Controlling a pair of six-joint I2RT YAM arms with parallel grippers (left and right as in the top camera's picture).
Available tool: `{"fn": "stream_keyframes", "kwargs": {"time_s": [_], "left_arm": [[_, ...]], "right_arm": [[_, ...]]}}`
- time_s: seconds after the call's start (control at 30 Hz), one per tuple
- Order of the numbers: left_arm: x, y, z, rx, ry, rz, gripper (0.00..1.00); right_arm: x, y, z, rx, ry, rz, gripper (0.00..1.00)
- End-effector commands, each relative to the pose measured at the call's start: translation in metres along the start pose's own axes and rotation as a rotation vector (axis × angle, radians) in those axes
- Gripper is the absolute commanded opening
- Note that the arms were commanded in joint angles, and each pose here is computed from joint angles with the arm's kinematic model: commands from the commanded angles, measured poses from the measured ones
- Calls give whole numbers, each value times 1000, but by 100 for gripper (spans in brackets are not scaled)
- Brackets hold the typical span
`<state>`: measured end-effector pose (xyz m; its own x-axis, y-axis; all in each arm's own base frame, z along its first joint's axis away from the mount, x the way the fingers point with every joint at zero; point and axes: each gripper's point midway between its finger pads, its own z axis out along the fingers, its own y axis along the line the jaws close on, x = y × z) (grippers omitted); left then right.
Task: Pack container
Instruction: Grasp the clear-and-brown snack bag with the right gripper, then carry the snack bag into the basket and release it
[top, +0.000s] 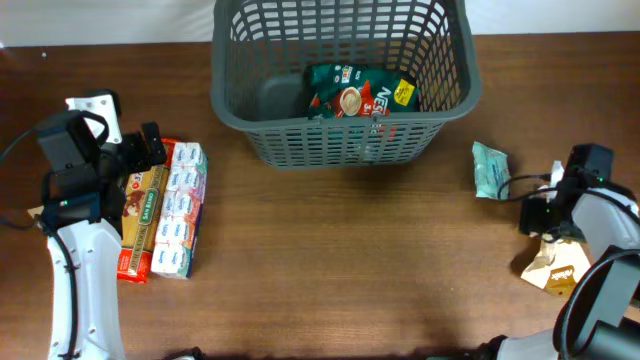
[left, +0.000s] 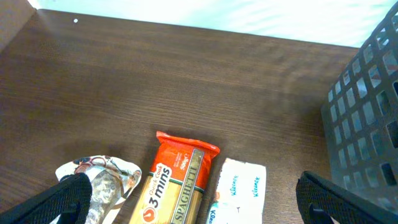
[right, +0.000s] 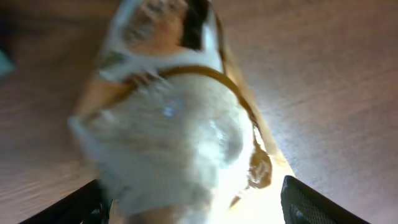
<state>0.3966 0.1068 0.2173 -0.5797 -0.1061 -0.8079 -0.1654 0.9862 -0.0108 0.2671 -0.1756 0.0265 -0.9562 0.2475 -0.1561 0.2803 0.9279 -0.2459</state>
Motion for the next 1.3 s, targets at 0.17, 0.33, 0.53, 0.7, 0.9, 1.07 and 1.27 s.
{"fn": "stream_keyframes", "kwargs": {"time_s": [0.17, 0.33, 0.53, 0.7, 0.9, 1.07, 1.27], "left_arm": [[-5, -1, 0, 11, -11, -13, 99], [-5, -1, 0, 11, -11, -13, 99], [-5, -1, 0, 11, -11, -13, 99], [-5, -1, 0, 11, -11, -13, 99], [-5, -1, 0, 11, -11, -13, 99], [-5, -1, 0, 11, -11, -13, 99], [-5, -1, 0, 11, -11, -13, 99]], "right_arm": [[14, -9, 34, 40, 87, 58, 50], [22, -3, 52, 36, 135, 144, 3], [-19, -2, 21, -46, 9, 264, 4], [-80, -31, -70, -52, -203, 326, 3], [-130, -49, -241, -184, -560, 329, 3], [-138, -7, -376, -385, -883, 82, 3], [-117, 109, -461, -531, -1124, -483, 3]]}}
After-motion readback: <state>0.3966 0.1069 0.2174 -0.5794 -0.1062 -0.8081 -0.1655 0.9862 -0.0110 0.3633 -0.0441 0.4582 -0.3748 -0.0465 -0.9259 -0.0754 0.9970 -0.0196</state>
